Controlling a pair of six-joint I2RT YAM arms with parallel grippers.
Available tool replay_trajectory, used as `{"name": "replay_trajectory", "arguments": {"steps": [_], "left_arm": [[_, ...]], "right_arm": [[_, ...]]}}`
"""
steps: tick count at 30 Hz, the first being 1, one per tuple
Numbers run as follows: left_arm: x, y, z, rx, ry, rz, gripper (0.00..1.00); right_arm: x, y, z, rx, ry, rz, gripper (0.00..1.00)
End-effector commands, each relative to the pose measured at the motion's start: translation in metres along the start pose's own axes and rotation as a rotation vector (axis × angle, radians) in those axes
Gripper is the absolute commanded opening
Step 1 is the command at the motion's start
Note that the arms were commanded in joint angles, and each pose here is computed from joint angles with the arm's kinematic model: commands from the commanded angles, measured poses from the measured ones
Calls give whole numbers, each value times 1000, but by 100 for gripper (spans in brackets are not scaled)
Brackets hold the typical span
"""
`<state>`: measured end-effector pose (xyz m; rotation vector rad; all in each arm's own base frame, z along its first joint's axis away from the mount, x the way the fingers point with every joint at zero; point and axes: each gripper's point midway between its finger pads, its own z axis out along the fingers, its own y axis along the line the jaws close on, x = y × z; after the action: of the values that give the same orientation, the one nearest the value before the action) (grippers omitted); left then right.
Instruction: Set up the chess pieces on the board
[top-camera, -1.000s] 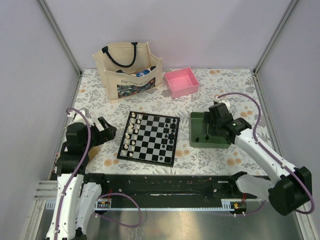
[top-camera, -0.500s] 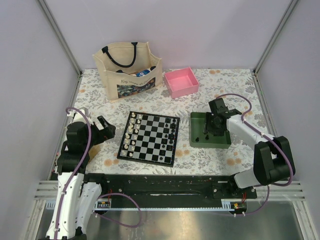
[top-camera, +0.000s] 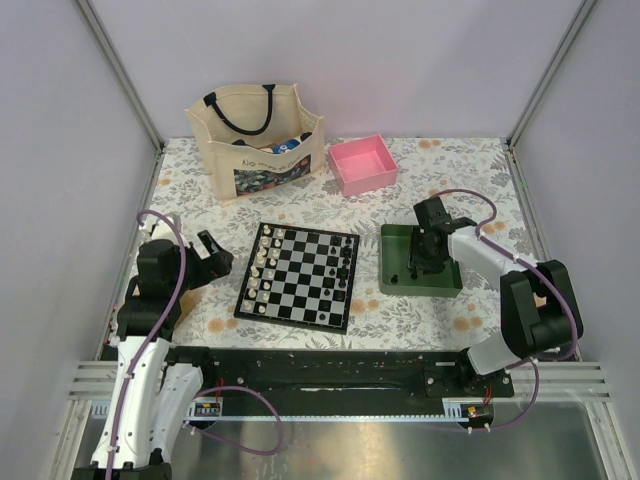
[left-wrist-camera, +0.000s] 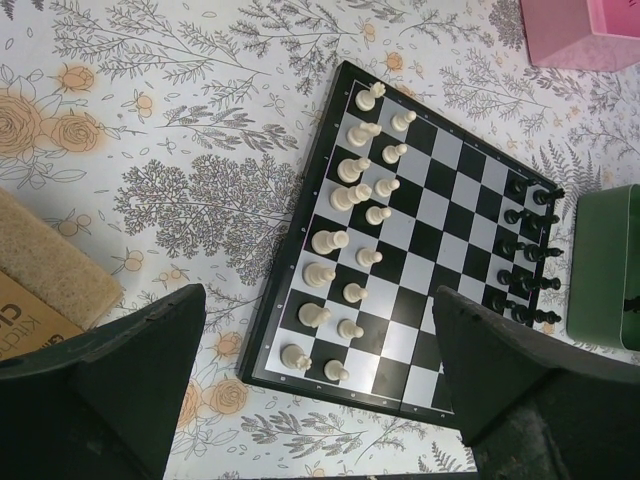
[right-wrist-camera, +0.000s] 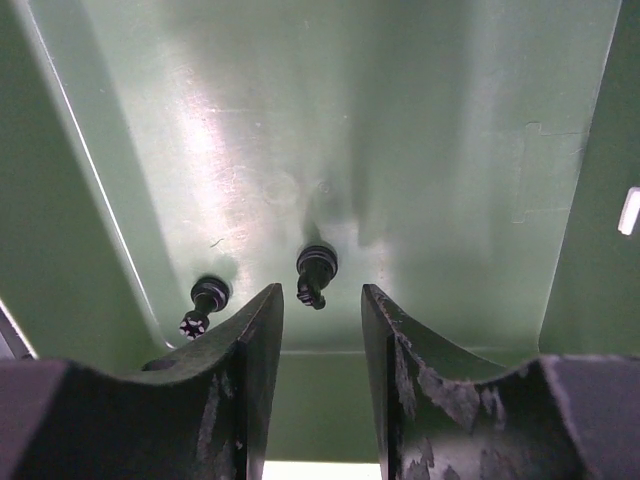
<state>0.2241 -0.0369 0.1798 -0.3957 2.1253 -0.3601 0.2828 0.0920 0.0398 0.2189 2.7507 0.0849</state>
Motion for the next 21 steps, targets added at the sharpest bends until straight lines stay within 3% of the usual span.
{"name": "replay_trajectory", "arguments": {"steps": [1,14,17,21], "left_arm": [[-13,-7,1,34,-57,20,99],[-13,-8,1,40,-52,19,99],[-12,-8,1,38,-48,20,99],[-11,-8,3,37,-42,19,99]], "right_arm": [[-19,10,-2,-33,-49,-14,45],[-20,11,2,-32,-41,-18,31],[-21,11,2,-31,-42,-20,21],[-28,14,-9,-49,-75,-22,15]]}}
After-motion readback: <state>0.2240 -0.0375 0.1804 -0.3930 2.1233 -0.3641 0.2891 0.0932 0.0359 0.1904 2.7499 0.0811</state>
